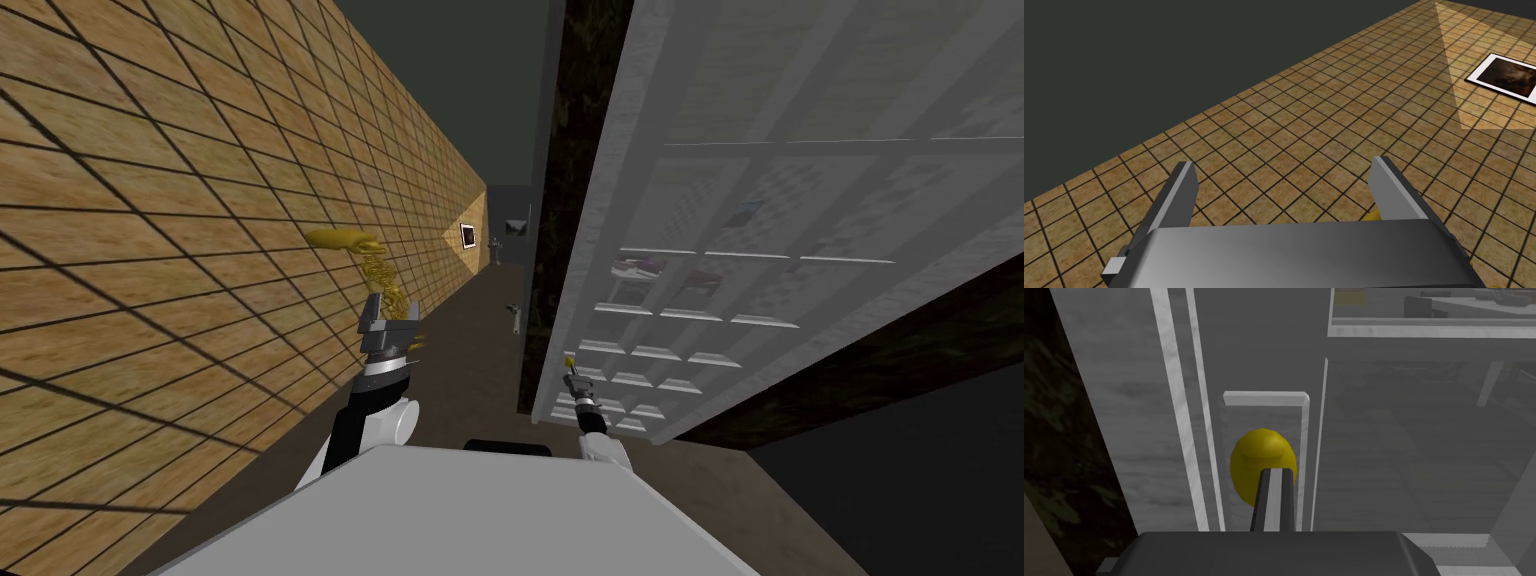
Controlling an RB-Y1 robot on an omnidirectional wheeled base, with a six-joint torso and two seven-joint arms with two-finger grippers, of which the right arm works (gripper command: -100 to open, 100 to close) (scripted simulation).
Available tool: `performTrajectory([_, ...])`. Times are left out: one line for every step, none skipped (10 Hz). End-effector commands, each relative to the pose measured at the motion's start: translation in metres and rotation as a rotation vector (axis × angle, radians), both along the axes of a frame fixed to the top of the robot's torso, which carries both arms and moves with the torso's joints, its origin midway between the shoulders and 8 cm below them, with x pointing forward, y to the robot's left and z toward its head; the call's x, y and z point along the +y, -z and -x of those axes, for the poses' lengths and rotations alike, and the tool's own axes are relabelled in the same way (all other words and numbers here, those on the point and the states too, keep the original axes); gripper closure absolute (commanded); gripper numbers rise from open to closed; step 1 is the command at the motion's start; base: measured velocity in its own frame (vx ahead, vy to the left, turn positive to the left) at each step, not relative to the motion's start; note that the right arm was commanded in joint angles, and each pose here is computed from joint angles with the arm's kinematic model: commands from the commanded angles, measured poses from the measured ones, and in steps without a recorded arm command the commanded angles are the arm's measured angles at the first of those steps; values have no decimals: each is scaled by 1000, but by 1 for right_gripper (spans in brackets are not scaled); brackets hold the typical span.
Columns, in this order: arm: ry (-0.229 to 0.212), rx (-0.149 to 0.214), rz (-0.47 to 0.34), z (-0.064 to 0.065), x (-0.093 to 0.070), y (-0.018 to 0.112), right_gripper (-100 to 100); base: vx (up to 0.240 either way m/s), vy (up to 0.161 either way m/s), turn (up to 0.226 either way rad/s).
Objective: Push the door open
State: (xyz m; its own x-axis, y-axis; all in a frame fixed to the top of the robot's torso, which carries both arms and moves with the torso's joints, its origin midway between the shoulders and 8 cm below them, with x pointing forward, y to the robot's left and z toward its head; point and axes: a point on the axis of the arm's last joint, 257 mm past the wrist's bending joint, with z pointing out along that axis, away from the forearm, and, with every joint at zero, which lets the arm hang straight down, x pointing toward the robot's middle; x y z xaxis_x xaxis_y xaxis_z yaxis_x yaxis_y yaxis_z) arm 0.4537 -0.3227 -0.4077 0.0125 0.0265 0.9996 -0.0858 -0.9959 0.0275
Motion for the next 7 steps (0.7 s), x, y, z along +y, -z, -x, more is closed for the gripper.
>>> performTrajectory([-6, -4, 12, -3, -6, -4, -100, -89, -2, -37])
performTrajectory([-10, -5, 14, -5, -8, -5, -100, -195, 25, -31])
performTrajectory([-16, -7, 14, -7, -7, -7, -100, -219, 39, -40])
performTrajectory([-23, -9, 10, -8, -5, -8, -100, -204, 38, -35])
performTrajectory([-29, -10, 2, -10, 0, -8, -100, -187, 37, -32])
performTrajectory([-36, -11, -7, -12, 5, -8, -100, -194, 20, -31])
performTrajectory([-44, -12, -21, -13, 14, -8, -100, -198, 7, -29])
